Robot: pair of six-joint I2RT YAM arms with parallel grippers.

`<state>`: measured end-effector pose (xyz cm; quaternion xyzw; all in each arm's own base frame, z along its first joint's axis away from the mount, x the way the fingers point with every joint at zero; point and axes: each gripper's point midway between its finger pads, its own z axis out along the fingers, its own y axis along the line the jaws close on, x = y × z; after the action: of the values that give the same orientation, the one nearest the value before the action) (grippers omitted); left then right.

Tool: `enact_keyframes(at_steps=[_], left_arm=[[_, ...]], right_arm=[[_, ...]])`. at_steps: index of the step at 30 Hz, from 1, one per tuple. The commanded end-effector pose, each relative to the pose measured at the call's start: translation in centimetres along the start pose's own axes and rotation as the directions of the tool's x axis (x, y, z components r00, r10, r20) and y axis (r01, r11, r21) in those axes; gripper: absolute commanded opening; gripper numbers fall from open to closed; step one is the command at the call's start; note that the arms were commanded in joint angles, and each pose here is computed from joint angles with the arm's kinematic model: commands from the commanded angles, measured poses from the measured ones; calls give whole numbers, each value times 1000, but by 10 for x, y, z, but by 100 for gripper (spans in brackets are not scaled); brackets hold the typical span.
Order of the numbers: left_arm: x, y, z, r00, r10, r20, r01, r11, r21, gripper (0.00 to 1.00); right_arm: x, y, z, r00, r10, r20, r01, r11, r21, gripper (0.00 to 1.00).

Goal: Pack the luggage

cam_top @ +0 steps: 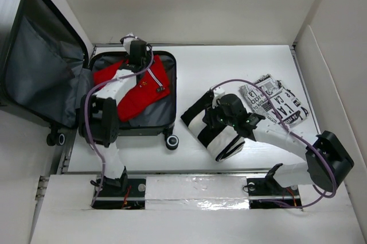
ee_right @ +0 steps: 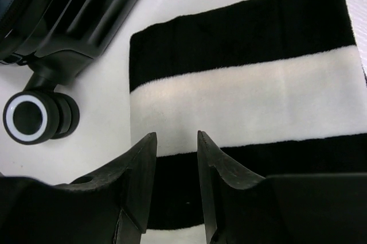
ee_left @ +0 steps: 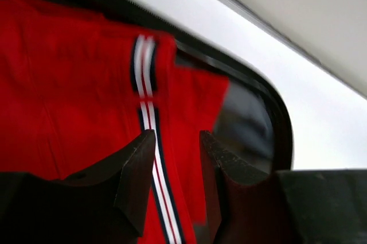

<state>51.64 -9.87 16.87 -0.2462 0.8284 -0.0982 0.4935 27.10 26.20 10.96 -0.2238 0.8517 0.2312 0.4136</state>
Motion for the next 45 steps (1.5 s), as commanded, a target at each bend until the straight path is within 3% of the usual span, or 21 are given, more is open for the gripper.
enact_keyframes(at_steps=[1, 6, 8, 13, 16, 19, 22, 23, 24, 26, 31, 35, 37, 40, 42, 45], left_arm=[[-36, -4, 21, 998, -39, 42, 39, 999, -15, 33], [-4, -5, 65, 997, -40, -66, 39, 999, -17, 35], [15, -2, 74, 991, -62, -118, 60, 998, -19, 35], [47, -15, 68, 985, -91, -146, 98, 994, 46, 36], [54, -17, 59, 986, -81, -148, 93, 993, 71, 37], [53, -25, 44, 986, -87, -146, 105, 987, 121, 36], [18, -58, -5, 992, -121, -26, 123, 954, 272, 36], [-13, -77, -42, 987, -154, 45, 129, 928, 349, 36], [2, -91, -62, 990, -135, 43, 108, 916, 387, 37], [-16, -121, -110, 981, -148, 125, 72, 876, 477, 37], [51, -165, -149, 997, 37, 69, -68, 850, 522, 38], [103, -157, -135, 990, 138, -37, -101, 859, 502, 40], [115, -149, -129, 982, 175, -72, -120, 871, 476, 41], [118, -139, -125, 980, 185, -70, -137, 888, 440, 42], [107, -136, -128, 984, 167, -56, -126, 892, 435, 42], [81, -135, -137, 991, 130, -21, -106, 887, 449, 42]], right_arm=[[-3, 0, 8, 1000, -2, 29, 2, 1000, 12, 40], [14, 5, 45, 999, -2, -46, 1, 1000, -31, 40], [4, 1, 57, 1000, 21, -21, -21, 999, -25, 40], [0, -26, 100, 986, 159, -57, -161, 986, -40, 41], [-29, -47, 115, 972, 233, 10, -232, 972, -28, 41], [-50, -77, 124, 956, 281, 78, -285, 958, 40, 42], [-64, -96, 129, 948, 297, 114, -307, 948, 84, 43], [-64, -105, 127, 951, 292, 105, -302, 948, 96, 43], [-68, -104, 124, 952, 286, 113, -296, 951, 92, 43], [-69, -122, 116, 949, 285, 136, -304, 942, 145, 43], [-64, -136, 86, 955, 254, 154, -280, 944, 175, 45], [-74, -116, 52, 962, 209, 174, -227, 970, 89, 61], [-81, -102, 35, 969, 171, 181, -188, 978, 84, 62], [-85, -58, 13, 972, 109, 207, -114, 993, 16, 53], [-76, -33, 18, 981, 91, 174, -85, 996, -43, 35], [-57, 15, 40, 992, 77, 98, -59, 983, -177, 20]])
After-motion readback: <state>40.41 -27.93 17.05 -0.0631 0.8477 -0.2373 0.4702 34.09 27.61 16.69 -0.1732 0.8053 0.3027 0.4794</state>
